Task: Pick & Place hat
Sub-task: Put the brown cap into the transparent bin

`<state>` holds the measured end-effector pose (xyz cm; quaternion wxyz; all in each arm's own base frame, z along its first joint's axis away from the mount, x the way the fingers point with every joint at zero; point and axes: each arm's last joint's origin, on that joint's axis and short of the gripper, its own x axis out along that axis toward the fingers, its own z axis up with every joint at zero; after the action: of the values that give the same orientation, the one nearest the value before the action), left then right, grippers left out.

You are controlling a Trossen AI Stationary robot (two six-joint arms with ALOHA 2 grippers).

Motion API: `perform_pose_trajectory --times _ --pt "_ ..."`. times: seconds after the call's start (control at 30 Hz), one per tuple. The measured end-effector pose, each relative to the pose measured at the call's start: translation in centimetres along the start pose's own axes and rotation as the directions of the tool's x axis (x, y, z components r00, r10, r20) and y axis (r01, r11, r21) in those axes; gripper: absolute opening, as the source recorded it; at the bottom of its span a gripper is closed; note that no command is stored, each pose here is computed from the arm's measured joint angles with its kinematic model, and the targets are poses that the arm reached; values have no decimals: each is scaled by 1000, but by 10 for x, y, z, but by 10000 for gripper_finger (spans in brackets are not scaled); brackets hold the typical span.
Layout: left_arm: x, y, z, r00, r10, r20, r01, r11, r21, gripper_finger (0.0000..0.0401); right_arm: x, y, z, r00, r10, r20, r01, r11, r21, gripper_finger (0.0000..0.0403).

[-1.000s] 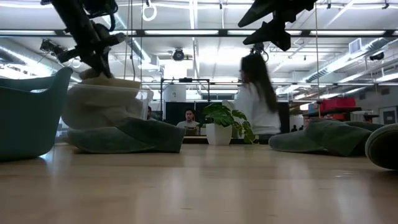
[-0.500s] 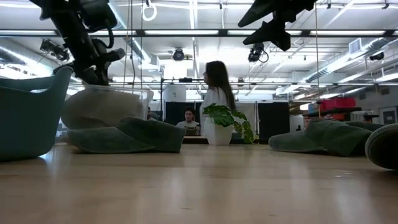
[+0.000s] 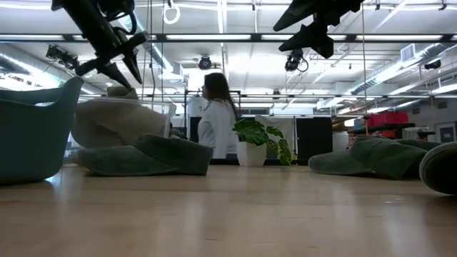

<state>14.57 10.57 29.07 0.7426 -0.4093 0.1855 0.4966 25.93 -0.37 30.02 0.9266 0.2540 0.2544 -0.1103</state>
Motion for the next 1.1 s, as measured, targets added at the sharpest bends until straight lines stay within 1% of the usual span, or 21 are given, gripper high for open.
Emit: perform_pose_trajectory --times 0.07,0.17,0.23,0.3,0.4,0.47,0.53,0.67,0.87,0.93,1.0,1.1 --pt "-7 -3 3 1000 0 -7 0 1000 6 137 0 0 0 1000 0 0 0 1000 -1 209" --pt "-14 -12 8 998 -64 29 63 998 32 121 0 0 0 1000 1 -1 -1 1000 -22 209" --pt "-13 -16 9 995 -90 44 87 994 58 102 0 0 0 1000 1 -1 -1 999 -37 209" --pt "-8 -17 9 997 -73 37 71 995 65 75 0 0 0 1000 0 0 0 999 -45 209" --pt "6 -13 5 1000 -3 -5 3 997 78 25 0 0 0 1000 0 0 0 999 -46 209" --pt "17 -10 1 999 40 -23 -38 996 85 8 0 0 0 1000 0 0 0 999 -45 209" --pt "29 -4 -3 994 103 -39 -100 992 81 7 0 0 0 1000 0 0 0 999 -45 209" --pt "49 11 -10 977 200 -76 -199 980 23 3 0 0 0 1000 0 0 0 999 -42 209" --pt "76 40 -34 943 269 -196 -280 960 -29 2 0 0 0 1000 0 0 0 999 -42 209" --pt "85 50 -43 938 260 -231 -280 958 -60 2 0 0 0 1000 -1 0 1 999 -45 209" --pt "92 57 -49 946 217 -240 -248 963 -107 2 0 0 0 1000 -1 0 1 999 -51 209" --pt "95 58 -52 961 161 -223 -195 970 -143 2 0 0 0 1000 -1 0 1 998 -65 209"
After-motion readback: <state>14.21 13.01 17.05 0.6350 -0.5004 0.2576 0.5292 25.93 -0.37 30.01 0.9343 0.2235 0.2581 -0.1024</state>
